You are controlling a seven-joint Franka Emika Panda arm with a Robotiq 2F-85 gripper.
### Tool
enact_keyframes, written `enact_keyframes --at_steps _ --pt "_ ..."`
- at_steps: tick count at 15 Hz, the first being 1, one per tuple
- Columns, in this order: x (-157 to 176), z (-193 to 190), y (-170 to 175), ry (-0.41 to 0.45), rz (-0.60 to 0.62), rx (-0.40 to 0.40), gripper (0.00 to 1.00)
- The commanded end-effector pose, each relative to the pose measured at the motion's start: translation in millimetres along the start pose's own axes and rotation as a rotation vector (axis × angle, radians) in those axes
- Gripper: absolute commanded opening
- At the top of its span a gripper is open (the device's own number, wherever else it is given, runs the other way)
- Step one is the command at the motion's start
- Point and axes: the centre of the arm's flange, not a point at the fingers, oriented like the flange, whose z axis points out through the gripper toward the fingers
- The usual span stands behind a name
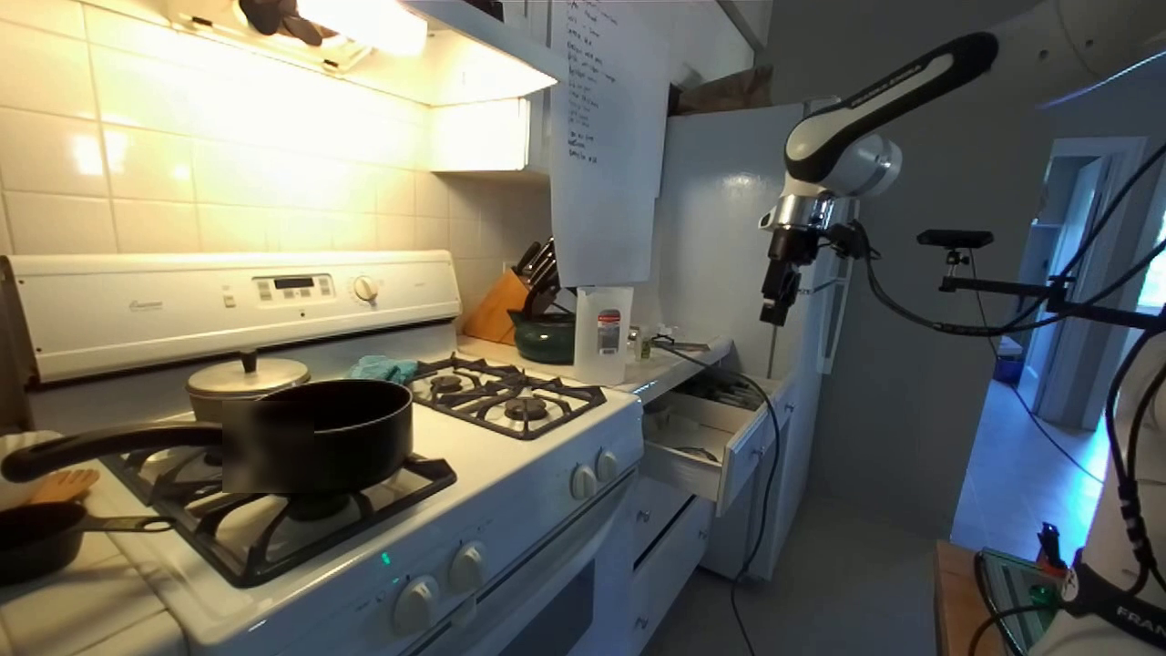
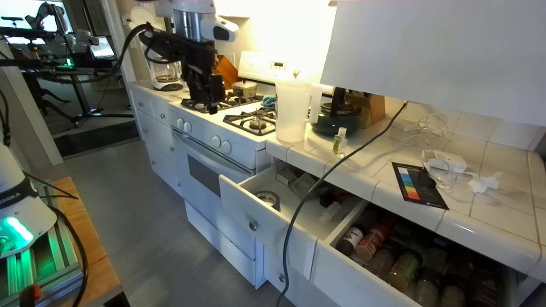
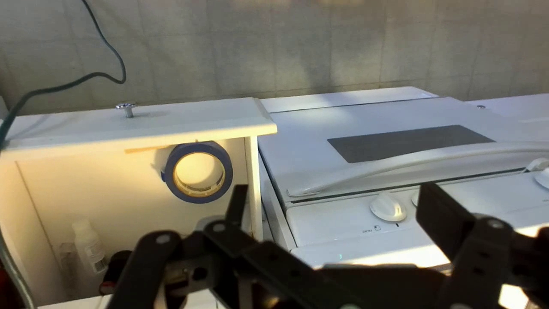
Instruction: Remove the blue masking tape from the open drawer and put it on the stovetop.
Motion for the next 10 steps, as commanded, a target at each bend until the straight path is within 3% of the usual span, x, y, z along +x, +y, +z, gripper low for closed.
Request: enact_keyframes --at_steps 1,3,5,8,10 --pt "76.6 12.7 44.3 -0.095 -0.178 0.0 1.0" --pt "104.3 17.0 56.0 -0.149 -0.275 -0.032 1.0" --pt "127.8 35.9 70.9 -0.174 -0.291 -0.105 1.0" --pt "150.0 70.8 96.7 -0.153 -0.248 -0.199 1.0" --pt "156.7 87.5 109.6 -0.119 -0.217 -0.22 1.0"
